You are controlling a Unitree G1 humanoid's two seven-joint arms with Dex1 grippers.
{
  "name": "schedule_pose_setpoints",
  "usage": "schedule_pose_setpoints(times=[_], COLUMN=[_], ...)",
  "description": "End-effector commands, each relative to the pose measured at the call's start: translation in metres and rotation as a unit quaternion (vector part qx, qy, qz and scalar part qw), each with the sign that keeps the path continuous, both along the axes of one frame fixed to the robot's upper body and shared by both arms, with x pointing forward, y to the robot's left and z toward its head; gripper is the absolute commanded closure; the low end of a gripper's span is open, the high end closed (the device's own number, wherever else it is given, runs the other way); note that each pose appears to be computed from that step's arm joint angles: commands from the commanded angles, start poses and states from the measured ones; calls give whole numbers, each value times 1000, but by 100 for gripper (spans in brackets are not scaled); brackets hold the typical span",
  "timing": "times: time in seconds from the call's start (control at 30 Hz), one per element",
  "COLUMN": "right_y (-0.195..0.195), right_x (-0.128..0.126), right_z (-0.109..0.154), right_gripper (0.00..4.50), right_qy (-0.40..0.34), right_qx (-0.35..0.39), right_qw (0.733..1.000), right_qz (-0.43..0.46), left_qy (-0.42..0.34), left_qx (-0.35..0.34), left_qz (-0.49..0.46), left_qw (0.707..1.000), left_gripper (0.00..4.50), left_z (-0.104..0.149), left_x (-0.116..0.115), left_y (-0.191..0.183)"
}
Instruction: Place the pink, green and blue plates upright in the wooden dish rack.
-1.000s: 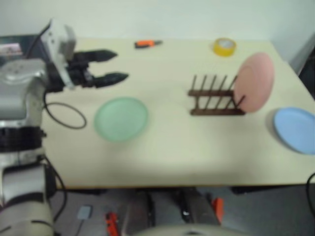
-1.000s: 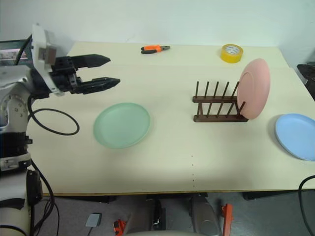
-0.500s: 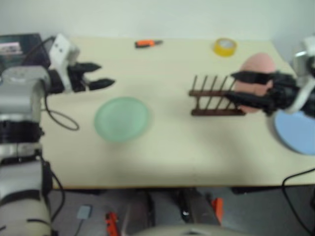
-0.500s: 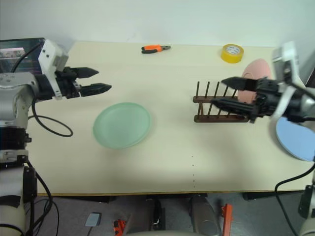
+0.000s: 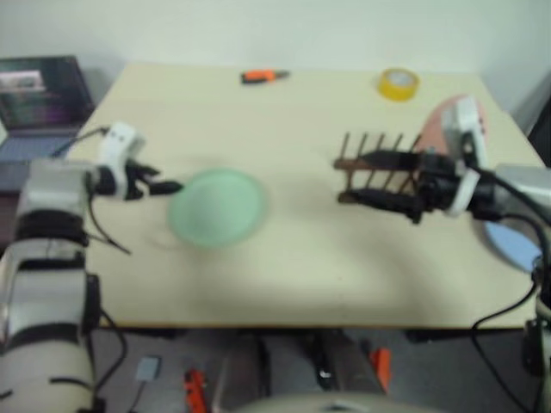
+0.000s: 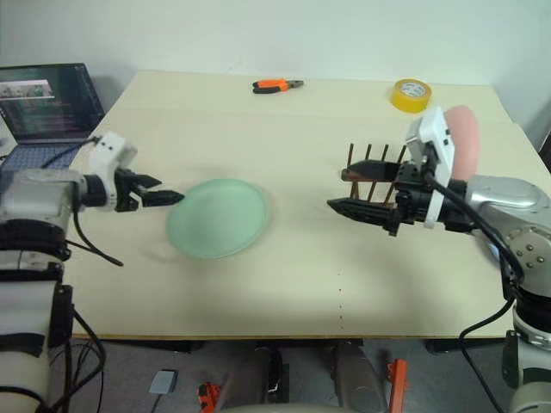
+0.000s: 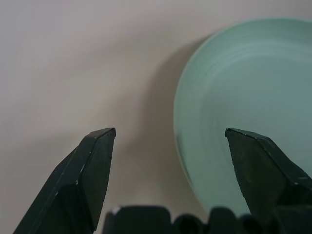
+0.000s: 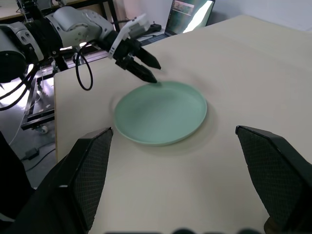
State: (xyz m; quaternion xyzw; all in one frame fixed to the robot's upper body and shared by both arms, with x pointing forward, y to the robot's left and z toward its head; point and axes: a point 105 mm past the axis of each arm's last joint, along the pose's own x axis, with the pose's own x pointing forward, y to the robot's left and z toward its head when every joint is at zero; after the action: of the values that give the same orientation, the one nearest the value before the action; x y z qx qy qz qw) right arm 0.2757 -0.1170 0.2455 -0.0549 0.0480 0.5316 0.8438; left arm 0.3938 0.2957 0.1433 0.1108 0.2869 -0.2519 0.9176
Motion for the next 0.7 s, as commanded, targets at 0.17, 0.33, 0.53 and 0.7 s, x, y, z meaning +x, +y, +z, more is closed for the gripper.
schedule_pose_setpoints(times=[0.17, 0.33, 0.53, 0.7], right_y=[1, 0, 1, 4], right_x=[-7, -8, -7, -5], right_z=[9, 9, 9, 9], right_gripper=[9, 5, 5, 5], right_qy=[-19, -19, -21, -22], right_qx=[1, -3, -4, -5], right_qw=[1000, 1000, 1000, 1000], right_qz=[-2, -8, -7, -3], left_qy=[6, 10, 10, 6], left_qx=[5, -4, -8, -14], left_qz=[9, 5, 8, 7], left_qw=[1000, 1000, 1000, 1000], left_gripper=[52, 91, 287, 448], left_z=[-10, -14, -13, -10], left_x=[7, 8, 7, 7], left_y=[-4, -9, -7, -8])
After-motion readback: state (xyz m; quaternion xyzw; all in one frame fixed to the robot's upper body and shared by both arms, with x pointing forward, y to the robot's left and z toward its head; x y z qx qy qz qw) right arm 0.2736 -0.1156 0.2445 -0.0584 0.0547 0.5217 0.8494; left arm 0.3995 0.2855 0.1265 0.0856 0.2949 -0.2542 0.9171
